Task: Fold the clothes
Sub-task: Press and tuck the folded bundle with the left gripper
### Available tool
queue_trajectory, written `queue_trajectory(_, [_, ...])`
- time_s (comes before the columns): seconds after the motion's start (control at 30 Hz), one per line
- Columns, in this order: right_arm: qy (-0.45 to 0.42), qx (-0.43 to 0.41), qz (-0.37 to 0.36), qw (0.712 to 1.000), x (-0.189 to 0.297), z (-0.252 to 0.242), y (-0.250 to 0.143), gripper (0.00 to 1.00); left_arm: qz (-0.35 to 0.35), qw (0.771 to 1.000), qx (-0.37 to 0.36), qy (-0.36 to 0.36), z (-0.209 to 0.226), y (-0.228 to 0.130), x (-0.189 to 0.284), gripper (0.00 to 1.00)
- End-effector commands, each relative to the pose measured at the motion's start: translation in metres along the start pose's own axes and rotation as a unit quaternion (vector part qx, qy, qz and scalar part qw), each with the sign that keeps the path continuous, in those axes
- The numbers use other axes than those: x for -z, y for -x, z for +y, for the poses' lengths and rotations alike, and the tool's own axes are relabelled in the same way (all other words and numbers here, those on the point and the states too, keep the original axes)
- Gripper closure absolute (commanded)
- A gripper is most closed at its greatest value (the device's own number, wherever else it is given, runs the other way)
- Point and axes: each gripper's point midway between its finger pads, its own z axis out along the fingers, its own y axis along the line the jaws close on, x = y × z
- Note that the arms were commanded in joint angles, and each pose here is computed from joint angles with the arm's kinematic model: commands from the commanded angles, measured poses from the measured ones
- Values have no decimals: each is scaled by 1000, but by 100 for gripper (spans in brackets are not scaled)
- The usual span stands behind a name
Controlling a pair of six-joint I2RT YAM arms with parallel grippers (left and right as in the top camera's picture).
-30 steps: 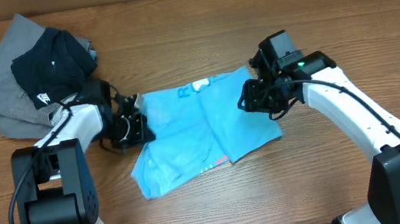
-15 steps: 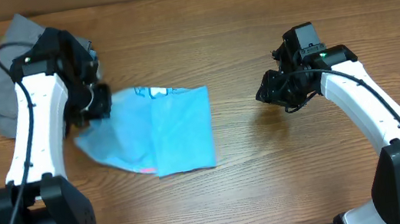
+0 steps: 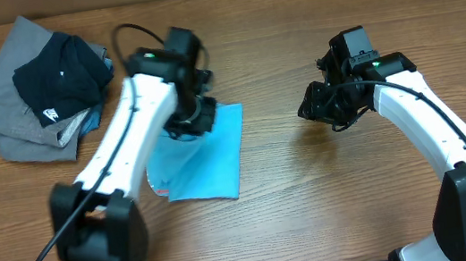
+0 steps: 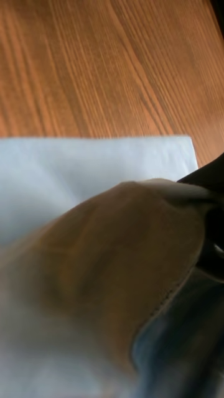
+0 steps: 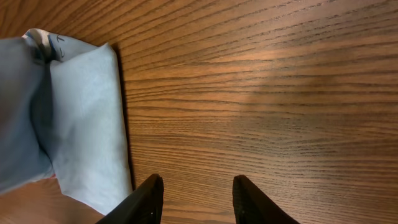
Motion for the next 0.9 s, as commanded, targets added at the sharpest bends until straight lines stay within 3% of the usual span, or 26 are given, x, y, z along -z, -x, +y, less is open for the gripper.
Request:
queue_trajectory(0.0, [4, 9, -20, 1000, 10, 5, 7, 60, 31, 999, 15, 5, -25, -4, -21, 87])
queue_trajectory(0.07, [4, 9, -20, 1000, 10, 5, 7, 59, 45, 999, 16, 8, -33, -8, -31, 79])
queue_trajectory(0.17, [4, 9, -20, 1000, 10, 5, 7, 56, 63, 998, 25, 12, -46, -14, -43, 45])
queue_trajectory(0.27, [5, 9, -21, 1000, 10, 6, 7, 55, 63, 998, 20, 8, -52, -15, -42, 39])
queue_trajectory(0.43, [5, 10, -22, 1000, 10, 6, 8, 53, 54, 998, 25, 24, -46, -9, -11, 38])
queue_trajectory(0.6, [5, 9, -21, 1000, 10, 6, 8, 53, 20, 990, 49, 131, 8, 4, 41, 30])
queue_trajectory(0.67, [5, 9, -20, 1000, 10, 6, 7, 53, 9, 982, 70, 175, 41, 7, 56, 20])
queue_trajectory(0.73, [5, 9, -20, 1000, 10, 6, 7, 53, 11, 981, 85, 176, 65, 9, 57, 23])
queue_trajectory(0.87, [5, 9, -20, 1000, 10, 6, 7, 53, 11, 985, 120, 124, 109, 16, 35, 67])
